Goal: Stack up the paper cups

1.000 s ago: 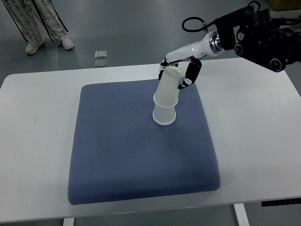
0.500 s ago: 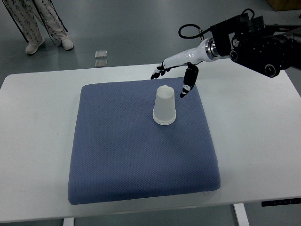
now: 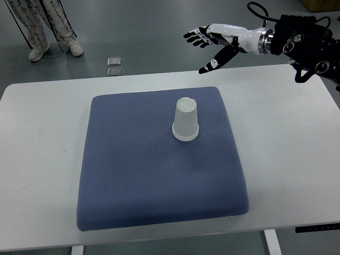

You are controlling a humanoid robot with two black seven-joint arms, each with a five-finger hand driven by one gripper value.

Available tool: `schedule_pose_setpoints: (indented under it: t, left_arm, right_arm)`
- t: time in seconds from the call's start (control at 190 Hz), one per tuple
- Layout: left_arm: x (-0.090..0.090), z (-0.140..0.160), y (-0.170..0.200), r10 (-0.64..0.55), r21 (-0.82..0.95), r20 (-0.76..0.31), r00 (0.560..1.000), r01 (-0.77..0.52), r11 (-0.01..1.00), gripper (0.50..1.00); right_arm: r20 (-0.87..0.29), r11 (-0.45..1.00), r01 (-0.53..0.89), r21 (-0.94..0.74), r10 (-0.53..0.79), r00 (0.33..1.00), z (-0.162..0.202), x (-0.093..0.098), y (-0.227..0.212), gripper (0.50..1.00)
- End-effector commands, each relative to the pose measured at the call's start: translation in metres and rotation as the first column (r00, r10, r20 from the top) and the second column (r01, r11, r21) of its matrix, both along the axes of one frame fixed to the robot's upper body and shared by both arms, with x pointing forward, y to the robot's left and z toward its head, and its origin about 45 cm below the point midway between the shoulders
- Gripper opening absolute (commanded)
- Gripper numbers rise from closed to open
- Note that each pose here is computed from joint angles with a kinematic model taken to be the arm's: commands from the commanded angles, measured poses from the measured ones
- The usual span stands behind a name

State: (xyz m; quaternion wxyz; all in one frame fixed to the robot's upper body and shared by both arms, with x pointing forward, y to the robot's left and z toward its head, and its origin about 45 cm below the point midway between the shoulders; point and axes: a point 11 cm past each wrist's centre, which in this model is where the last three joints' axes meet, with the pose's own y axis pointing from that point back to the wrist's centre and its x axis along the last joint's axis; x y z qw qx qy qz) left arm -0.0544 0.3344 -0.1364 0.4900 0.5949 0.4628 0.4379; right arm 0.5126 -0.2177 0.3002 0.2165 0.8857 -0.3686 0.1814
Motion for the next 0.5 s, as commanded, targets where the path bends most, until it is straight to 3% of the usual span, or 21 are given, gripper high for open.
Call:
schedule_pose_setpoints:
  t: [0.0,0.147,0.289,0.495]
  left_arm:
    - [0.0,0.0,0.0,0.0,0.0,0.0,1.0,0.0,1.0,1.0]
    - [0.0,0.0,0.0,0.0,0.0,0.0,1.0,0.0,1.0,1.0]
    - [0.0,0.0,0.0,0.0,0.0,0.0,1.0,0.0,1.0,1.0]
    - [0.0,0.0,0.0,0.0,0.0,0.0,1.0,0.0,1.0,1.0]
  right_arm:
    - [-0.116,0.963,0.151,0.221,-0.128,0.985,-0.021,-0.001,-0.016,0.909]
    - [-0.277,0.799,0.371,0.472,-0.266,0.923,-0.037,-0.001,-0.033,0.909]
    - [-0.436,0.663,0.518,0.54,-0.306,0.846,-0.068,-0.007,-0.032,0.909]
    - [-0.468,0.617,0.551,0.563,-0.311,0.827,-0.077,-0.011,-0.035,0.911]
